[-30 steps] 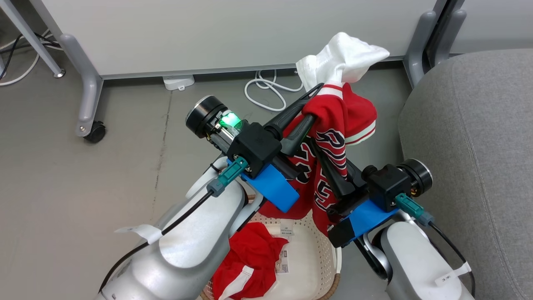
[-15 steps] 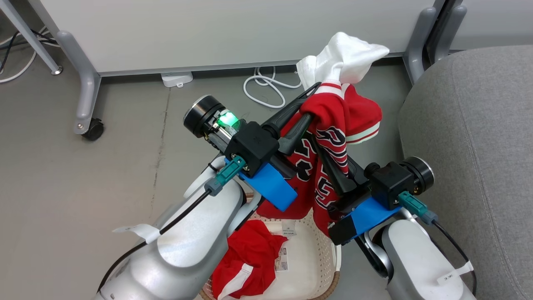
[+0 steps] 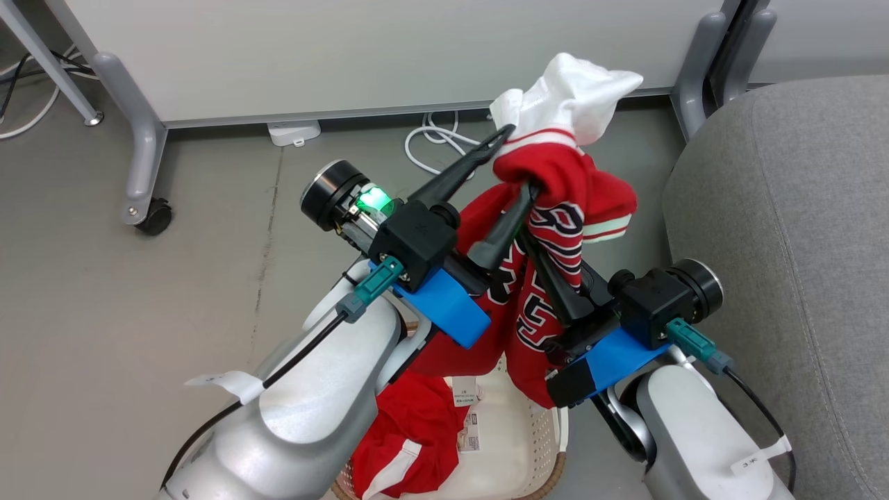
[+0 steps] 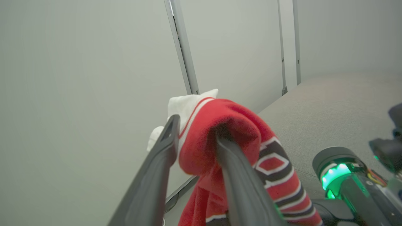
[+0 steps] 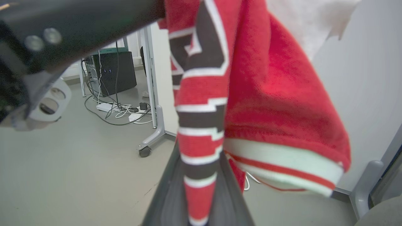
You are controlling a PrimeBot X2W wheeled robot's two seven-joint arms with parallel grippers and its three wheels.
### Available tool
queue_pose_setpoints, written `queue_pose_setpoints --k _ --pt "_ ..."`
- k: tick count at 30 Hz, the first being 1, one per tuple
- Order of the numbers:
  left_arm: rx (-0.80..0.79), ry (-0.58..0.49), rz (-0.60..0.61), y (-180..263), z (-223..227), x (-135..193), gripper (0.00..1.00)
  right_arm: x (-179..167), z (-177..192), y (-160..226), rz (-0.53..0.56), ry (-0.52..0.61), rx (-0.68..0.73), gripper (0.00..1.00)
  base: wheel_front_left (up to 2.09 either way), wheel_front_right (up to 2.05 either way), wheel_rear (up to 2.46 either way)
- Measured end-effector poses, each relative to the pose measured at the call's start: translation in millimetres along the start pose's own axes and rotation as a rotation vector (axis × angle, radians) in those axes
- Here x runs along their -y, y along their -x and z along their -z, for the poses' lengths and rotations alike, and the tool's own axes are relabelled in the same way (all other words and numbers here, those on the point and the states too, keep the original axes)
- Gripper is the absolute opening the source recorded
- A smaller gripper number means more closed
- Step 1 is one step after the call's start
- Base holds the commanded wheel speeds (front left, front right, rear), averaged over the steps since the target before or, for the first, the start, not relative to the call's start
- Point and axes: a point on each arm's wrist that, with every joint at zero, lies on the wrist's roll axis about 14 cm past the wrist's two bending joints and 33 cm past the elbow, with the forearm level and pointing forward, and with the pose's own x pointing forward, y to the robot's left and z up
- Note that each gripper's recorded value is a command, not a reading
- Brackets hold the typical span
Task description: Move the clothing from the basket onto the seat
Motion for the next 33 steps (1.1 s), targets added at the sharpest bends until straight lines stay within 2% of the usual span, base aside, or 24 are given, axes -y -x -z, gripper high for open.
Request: queue_pose_setpoints --k 8,17,22,33 --pt "-0.019 0.003 0.000 -0.4 8.8 -0.8 1.00 7.4 -2.2 0.0 0.021 -0.007 0.011 0.00 0.00 0.00 0.00" --pt "-0.043 0.023 0.023 -5.2 24.4 5.0 1.00 33.7 -2.8 11.0 0.100 0.006 0.012 0.00 0.00 0.00 0.00" --pt "-0.046 0.043 0.069 -14.5 31.9 18.8 1.00 56.6 -2.7 25.9 0.173 0.016 0.005 0.00 0.00 0.00 0.00" --pt "-0.050 0.095 0.233 -36.8 48.8 70.4 1.00 112.0 -0.3 75.9 0.373 0.035 -0.023 0.00 0.00 0.00 0.00"
